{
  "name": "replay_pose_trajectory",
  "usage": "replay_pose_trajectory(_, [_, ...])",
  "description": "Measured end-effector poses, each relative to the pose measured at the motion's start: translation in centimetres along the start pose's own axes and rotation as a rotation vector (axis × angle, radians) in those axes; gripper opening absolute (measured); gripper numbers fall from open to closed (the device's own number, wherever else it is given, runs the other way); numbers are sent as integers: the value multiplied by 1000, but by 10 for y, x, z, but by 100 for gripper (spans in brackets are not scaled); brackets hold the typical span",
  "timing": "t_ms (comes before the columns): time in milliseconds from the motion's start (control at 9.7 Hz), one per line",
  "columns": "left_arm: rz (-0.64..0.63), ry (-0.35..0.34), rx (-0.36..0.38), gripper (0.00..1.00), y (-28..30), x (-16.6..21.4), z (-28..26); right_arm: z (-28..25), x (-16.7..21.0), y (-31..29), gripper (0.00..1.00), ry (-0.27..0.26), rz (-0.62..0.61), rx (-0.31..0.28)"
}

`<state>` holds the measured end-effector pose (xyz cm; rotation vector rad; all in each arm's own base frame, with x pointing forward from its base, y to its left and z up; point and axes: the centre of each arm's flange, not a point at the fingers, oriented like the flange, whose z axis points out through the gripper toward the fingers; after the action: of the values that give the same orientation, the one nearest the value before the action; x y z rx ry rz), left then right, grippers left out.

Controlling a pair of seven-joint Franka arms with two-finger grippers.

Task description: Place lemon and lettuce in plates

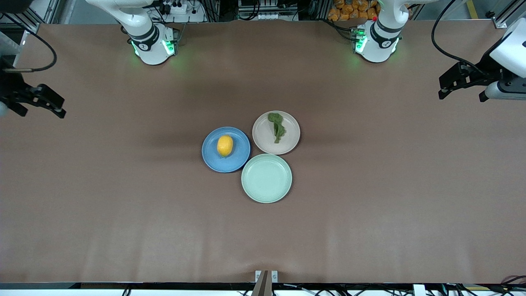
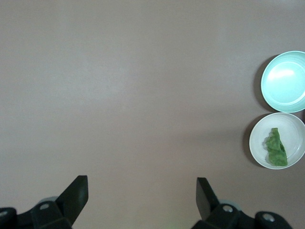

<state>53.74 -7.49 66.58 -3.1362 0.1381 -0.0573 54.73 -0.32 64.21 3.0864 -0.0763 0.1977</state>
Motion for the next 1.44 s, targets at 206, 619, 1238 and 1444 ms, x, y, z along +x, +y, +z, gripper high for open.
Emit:
replay_pose_trajectory(206, [-3,-1,0,100,-1,0,1,6,6,1,100,-8,2,-1])
replay_pose_trajectory(619, [-21,-14,0,100,-11,4,7,8,14,10,100,-4,-23,-2])
replay_pose_trajectory(1238, [-28,-32,0,100,-11,8,16,9,13,8,100,-53,32,26])
replay_pose_trajectory(1444, [-28,-36,0,100,-10,8,18,10,15,9,100,-64,47,29])
